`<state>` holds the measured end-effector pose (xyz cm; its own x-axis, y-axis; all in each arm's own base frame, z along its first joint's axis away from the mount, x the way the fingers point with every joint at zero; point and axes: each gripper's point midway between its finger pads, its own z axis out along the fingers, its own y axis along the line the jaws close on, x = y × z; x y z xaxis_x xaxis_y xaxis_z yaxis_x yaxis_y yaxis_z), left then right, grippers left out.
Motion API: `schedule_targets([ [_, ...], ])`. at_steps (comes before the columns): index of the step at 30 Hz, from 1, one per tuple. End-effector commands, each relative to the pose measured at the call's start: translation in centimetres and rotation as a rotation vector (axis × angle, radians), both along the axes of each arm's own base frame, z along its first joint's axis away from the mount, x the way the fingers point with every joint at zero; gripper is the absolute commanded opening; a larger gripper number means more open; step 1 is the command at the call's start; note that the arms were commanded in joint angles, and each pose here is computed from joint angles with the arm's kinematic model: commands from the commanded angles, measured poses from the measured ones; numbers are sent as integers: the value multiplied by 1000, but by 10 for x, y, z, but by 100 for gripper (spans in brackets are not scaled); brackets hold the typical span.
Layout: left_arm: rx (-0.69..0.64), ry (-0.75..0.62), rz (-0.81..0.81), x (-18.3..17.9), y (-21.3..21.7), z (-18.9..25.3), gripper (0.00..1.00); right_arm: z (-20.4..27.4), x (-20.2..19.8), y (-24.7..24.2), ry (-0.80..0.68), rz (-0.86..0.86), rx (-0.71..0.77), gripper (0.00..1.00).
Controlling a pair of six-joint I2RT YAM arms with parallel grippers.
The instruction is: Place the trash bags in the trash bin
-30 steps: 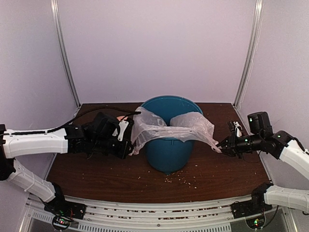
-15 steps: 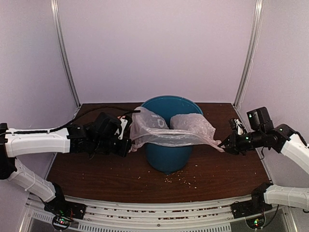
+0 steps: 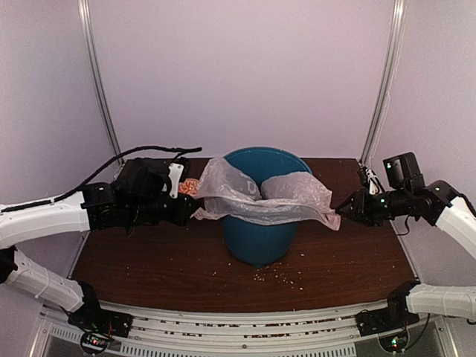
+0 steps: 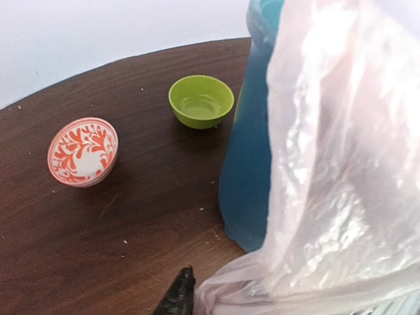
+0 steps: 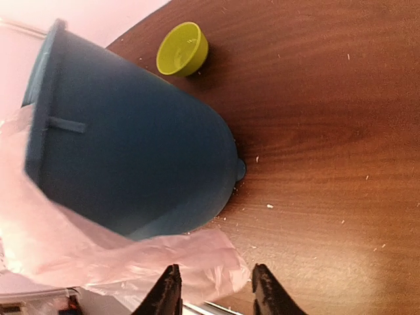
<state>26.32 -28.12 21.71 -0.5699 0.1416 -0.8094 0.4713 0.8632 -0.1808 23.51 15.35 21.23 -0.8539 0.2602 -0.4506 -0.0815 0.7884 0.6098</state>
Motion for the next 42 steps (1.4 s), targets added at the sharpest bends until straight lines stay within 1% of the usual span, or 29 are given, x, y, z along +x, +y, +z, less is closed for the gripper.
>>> schedule_targets([
  [1,-29,-67,-137,-18,0,29,33,50,-8,-9,-98,27,-40,42],
  [4,-13,-89,-223,-33,2,37,49,68,-17,-11,-108,50,-52,51],
  [5,2,-95,-254,-37,3,39,51,72,-20,-11,-106,61,-47,53],
  [10,60,-106,-406,-58,1,51,59,97,-36,-5,-164,140,-15,57],
  [14,61,-173,-458,-66,2,76,63,82,-42,-3,-146,203,-46,59],
  [19,117,-268,-431,-55,3,95,65,73,-37,-2,-180,226,-81,64],
  [23,167,-308,-438,-49,-10,100,65,65,-29,5,-199,252,-85,67],
  [26,230,-322,-423,-44,-15,94,65,61,-26,15,-213,279,-73,68],
  [29,274,-326,-380,-37,-8,88,66,49,-28,27,-198,332,-85,69],
  [32,295,-330,-332,-32,0,87,66,40,-33,39,-198,389,-115,70],
  [34,284,-323,-320,-34,5,89,67,36,-36,49,-196,424,-138,70],
  [36,269,-317,-338,-42,10,90,68,31,-37,56,-200,443,-167,70],
  [39,260,-308,-363,-52,18,88,79,30,-36,65,-212,455,-176,68],
  [42,258,-315,-370,-53,18,93,79,35,-33,66,-224,444,-183,62],
])
